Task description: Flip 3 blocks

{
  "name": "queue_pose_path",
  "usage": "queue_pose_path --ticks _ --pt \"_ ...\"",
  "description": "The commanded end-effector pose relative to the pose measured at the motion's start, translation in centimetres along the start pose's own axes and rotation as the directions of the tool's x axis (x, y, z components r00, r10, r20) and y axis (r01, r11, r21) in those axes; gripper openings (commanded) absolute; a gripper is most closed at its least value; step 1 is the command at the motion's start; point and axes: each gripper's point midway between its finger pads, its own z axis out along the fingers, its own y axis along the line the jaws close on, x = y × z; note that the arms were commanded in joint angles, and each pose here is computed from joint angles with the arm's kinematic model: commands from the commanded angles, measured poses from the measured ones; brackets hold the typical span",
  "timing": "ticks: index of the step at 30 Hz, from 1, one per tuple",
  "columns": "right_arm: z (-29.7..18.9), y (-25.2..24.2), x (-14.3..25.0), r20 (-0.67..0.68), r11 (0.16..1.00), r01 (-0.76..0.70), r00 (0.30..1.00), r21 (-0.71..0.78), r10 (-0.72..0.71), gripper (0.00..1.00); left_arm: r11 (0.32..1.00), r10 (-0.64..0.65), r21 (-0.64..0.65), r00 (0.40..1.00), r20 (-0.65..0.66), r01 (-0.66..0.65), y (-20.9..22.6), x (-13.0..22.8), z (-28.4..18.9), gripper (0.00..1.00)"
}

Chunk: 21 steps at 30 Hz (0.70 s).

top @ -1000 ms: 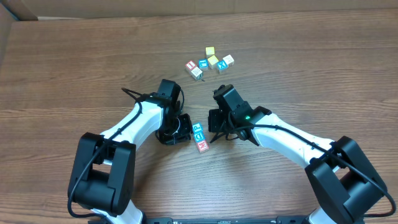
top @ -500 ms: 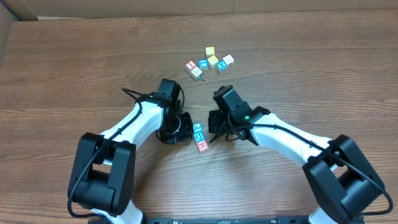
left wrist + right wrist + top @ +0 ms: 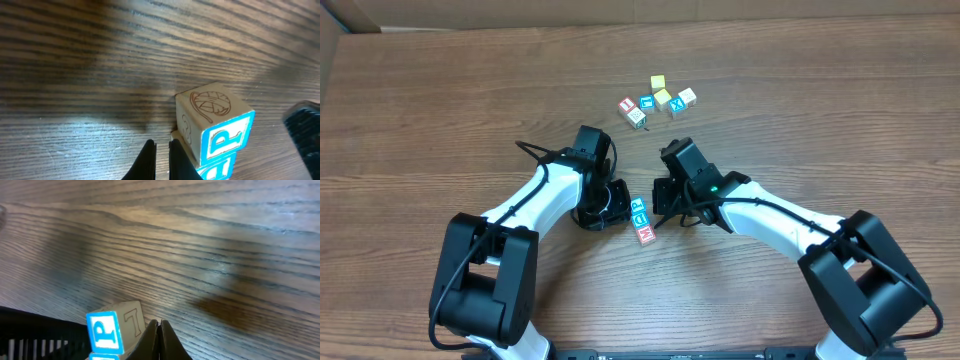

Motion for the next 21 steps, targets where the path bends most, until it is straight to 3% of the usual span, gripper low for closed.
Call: queue_pose_path --ticks 1,21 --pt "0.6 0.2 0.1 -0.015 1.000 -0.003 1.000 -0.015 0.003 0.04 1.000 -0.013 -0.008 1.000 -0.020 0.013 0.2 0.5 0.7 0.04" --pt "0.6 1.5 0.6 -0.034 0.998 0.011 0.999 -0.065 -0.013 0.04 1.000 -0.005 -0.028 1.000 -0.020 0.004 0.5 0.8 0.9 0.04"
